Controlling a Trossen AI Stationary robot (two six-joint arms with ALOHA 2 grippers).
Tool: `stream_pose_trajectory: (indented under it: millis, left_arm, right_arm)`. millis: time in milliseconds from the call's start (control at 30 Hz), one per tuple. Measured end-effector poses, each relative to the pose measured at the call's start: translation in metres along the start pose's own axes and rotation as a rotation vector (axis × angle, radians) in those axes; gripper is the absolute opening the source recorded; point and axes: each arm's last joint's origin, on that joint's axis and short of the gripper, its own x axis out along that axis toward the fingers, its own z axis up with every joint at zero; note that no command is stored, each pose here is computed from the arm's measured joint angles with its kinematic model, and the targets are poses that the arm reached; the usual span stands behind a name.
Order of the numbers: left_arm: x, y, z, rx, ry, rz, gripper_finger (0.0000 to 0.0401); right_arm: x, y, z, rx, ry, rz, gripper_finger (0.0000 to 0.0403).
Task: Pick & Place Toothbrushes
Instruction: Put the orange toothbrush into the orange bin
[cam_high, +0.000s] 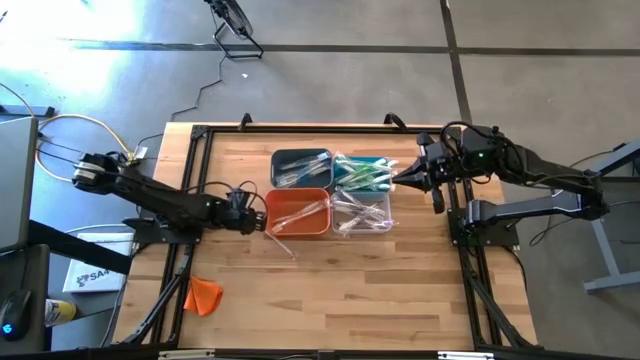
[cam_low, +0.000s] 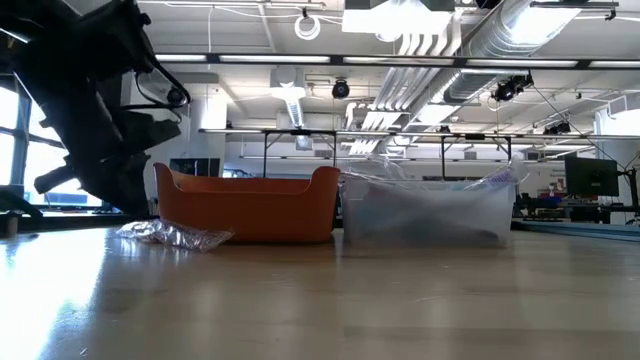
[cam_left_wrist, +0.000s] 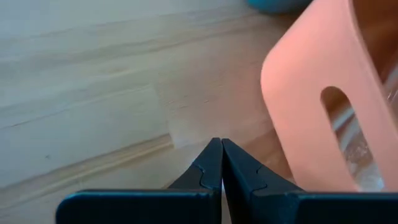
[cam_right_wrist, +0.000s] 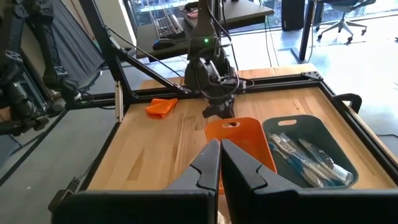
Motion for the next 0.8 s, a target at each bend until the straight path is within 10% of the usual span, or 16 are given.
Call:
stream_pose_trajectory:
  millis: [333, 800]
  left_arm:
    - [0.014, -0.020, -0.020, -0.030, 0.218, -0.135, 0.0000]
    - [-0.053, -0.044, -0.081, -0.040, 0.360, -0.246, 0.0000]
  right_arm:
    - [0.000, 0.000, 0.000, 0.001, 0.002, 0.002, 0.0006]
    - [0.000, 0.000, 0.000, 0.000, 0.004, 0.002, 0.0006]
